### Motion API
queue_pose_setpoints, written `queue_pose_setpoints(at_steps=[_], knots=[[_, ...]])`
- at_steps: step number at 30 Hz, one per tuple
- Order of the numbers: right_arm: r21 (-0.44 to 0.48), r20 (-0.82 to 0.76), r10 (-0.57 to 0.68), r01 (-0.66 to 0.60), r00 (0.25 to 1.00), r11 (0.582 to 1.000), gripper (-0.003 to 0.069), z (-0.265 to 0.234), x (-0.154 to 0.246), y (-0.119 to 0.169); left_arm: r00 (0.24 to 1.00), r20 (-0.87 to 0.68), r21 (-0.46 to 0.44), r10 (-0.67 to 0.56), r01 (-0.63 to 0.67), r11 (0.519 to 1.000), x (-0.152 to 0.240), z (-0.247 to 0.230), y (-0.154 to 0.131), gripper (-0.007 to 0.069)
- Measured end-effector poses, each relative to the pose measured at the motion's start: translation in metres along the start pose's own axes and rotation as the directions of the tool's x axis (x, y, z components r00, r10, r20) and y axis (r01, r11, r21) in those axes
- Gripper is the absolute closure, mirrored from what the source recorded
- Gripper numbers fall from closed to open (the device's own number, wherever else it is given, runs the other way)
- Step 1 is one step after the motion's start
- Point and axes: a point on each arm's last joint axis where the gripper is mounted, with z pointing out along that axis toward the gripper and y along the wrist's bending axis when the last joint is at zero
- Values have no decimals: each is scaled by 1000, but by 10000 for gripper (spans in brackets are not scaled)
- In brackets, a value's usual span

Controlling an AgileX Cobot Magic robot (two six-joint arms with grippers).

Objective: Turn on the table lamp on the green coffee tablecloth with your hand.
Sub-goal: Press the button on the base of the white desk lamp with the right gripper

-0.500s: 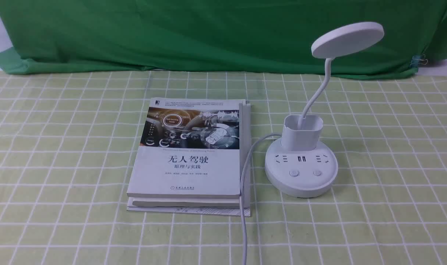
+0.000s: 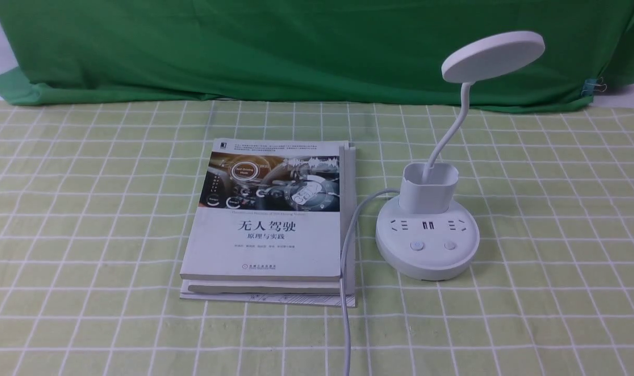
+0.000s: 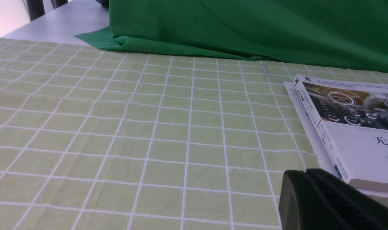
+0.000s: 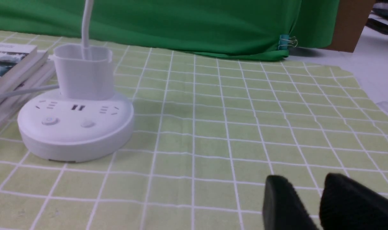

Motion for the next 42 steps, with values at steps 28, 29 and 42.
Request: queue_pose_setpoints(at_steps=[28, 29, 42], knots=[[-122, 57, 482, -473, 874, 872, 627, -6, -63, -1, 1000, 0, 0, 0, 0, 1000, 0, 0, 0, 622], [-132, 10, 427, -422, 904, 897, 628, -4, -75, 0, 1000, 0, 0, 0, 0, 1000, 0, 0, 0, 622], [-286, -678, -72, -172, 732, 943, 626, 93, -124, 23, 1000, 0, 0, 0, 0, 1000, 0, 0, 0, 622]])
